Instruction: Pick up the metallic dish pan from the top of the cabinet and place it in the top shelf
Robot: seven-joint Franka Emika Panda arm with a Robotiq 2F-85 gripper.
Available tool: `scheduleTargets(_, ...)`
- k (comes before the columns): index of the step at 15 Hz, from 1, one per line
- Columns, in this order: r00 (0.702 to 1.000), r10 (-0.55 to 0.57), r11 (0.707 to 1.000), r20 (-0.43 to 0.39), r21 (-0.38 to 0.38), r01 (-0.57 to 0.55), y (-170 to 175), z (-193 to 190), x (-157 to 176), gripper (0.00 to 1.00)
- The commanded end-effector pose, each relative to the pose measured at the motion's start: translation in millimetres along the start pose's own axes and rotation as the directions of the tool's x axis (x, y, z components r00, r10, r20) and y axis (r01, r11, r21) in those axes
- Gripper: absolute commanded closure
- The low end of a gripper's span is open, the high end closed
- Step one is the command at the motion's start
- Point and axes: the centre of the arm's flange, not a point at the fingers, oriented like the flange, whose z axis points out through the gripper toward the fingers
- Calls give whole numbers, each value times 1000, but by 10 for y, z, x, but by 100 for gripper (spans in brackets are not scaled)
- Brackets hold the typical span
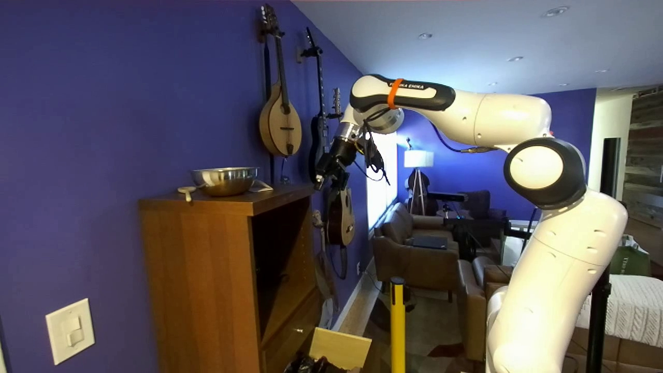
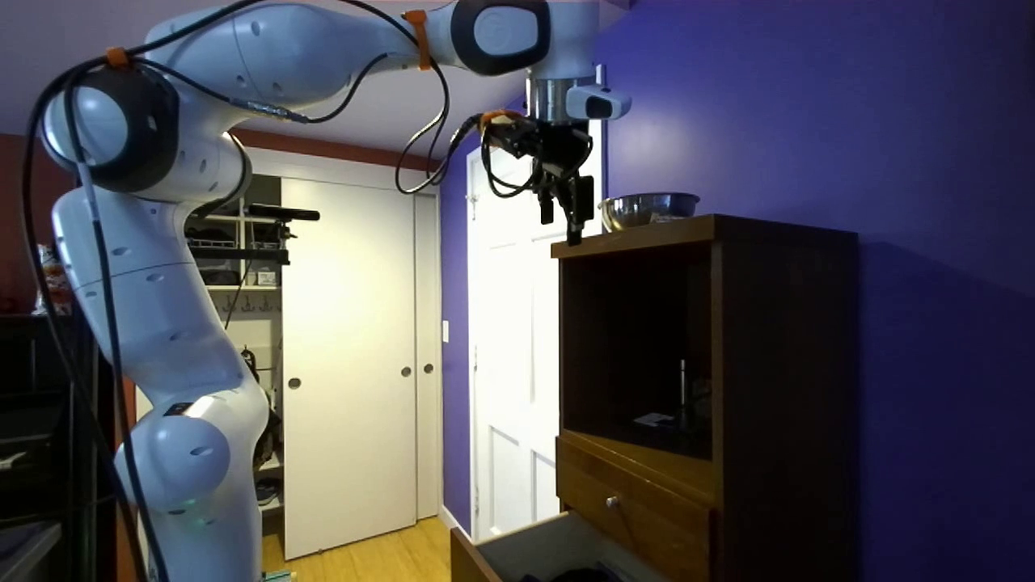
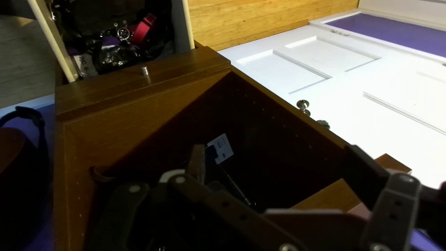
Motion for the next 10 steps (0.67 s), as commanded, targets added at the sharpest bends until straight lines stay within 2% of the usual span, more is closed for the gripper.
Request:
scheduleTargets(1, 994, 93, 995, 64, 21, -94, -218, -161, 209, 0)
scheduleTargets(4, 970, 181, 982, 161, 24, -187, -418, -286, 241, 0)
scheduleTargets(6, 934, 281, 957, 220, 5, -290, -511, -379, 259, 0)
scheduleTargets(7, 916, 339, 938, 215, -9, -346, -551, -419, 293, 0)
scheduleTargets(10, 865, 485, 874, 130, -27, -486, -752, -525, 493, 0)
